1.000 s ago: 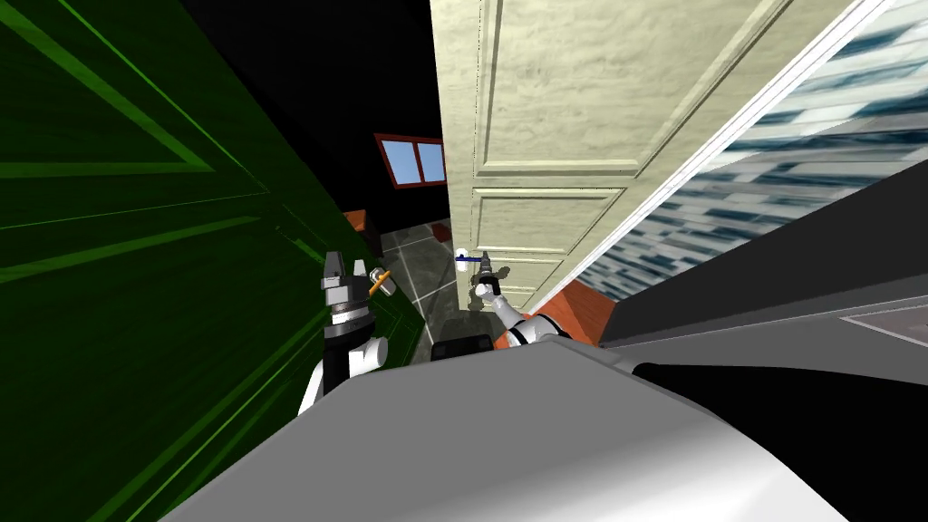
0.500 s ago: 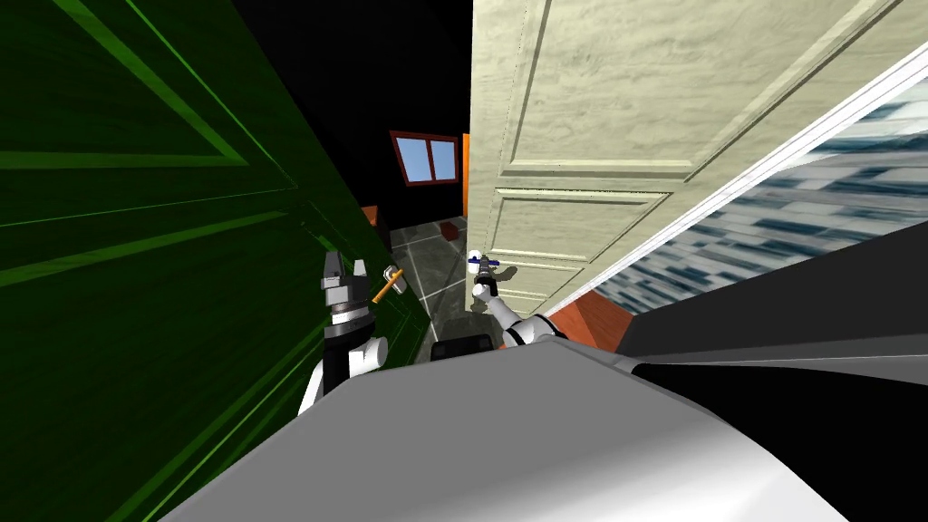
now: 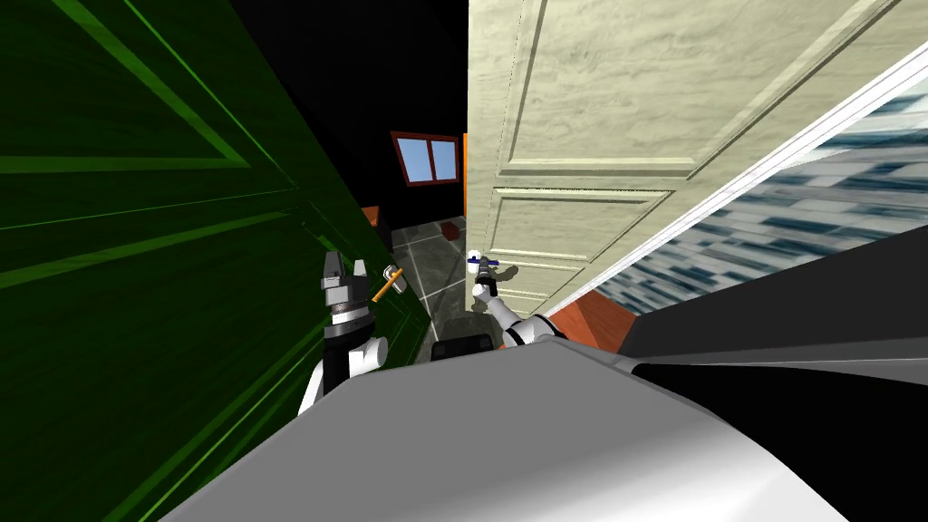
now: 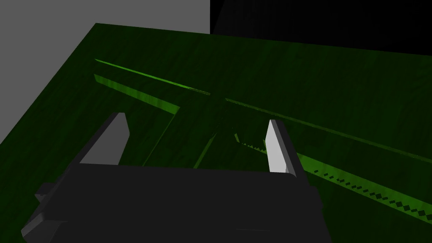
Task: Push the door open
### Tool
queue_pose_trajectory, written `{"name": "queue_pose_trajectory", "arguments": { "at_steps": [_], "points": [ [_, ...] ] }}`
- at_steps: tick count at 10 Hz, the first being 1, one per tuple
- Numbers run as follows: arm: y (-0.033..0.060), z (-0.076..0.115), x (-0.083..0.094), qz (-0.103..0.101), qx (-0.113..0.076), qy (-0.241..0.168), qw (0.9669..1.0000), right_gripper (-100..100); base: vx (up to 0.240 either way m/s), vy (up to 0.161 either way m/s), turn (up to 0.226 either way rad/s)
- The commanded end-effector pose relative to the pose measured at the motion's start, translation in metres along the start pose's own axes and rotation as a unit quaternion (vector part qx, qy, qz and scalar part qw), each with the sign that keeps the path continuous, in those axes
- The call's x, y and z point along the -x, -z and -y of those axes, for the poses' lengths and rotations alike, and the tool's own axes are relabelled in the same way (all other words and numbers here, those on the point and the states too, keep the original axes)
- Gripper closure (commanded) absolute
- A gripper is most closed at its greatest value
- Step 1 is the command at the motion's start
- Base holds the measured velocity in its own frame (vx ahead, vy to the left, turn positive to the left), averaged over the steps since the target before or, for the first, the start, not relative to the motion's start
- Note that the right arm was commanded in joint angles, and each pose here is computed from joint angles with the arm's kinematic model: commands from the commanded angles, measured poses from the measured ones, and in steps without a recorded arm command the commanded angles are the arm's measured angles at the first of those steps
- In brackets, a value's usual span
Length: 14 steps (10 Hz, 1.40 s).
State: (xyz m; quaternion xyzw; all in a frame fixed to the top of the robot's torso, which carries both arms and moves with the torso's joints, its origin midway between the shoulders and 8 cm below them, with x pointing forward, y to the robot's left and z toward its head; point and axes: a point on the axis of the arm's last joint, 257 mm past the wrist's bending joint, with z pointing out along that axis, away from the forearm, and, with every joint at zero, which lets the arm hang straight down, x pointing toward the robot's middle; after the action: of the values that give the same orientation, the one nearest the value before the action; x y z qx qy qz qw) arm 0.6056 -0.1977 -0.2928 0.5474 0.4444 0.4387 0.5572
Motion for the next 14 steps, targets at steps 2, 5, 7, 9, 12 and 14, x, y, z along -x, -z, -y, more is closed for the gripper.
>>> {"name": "queue_pose_trajectory", "arguments": {
  "at_steps": [2, 5, 7, 9, 12, 14],
  "points": [
    [-0.0051, -0.004, 0.026, 0.029, 0.009, 0.006, 0.9995, 100, -0.001, -0.130, 0.162],
    [-0.0085, -0.009, 0.051, 0.062, 0.018, 0.010, 0.9979, 100, 0.035, -0.099, 0.099],
    [-0.0091, -0.011, 0.061, 0.075, 0.020, 0.010, 0.9969, 100, 0.023, -0.065, 0.106],
    [-0.0104, -0.016, 0.060, 0.075, 0.026, 0.008, 0.9968, 100, 0.016, -0.028, 0.008],
    [-0.0096, -0.014, 0.081, 0.103, 0.026, 0.012, 0.9943, 100, 0.016, -0.036, 0.095],
    [-0.0094, -0.015, 0.090, 0.118, 0.028, 0.013, 0.9926, 100, 0.037, -0.071, 0.128]
  ]
}}
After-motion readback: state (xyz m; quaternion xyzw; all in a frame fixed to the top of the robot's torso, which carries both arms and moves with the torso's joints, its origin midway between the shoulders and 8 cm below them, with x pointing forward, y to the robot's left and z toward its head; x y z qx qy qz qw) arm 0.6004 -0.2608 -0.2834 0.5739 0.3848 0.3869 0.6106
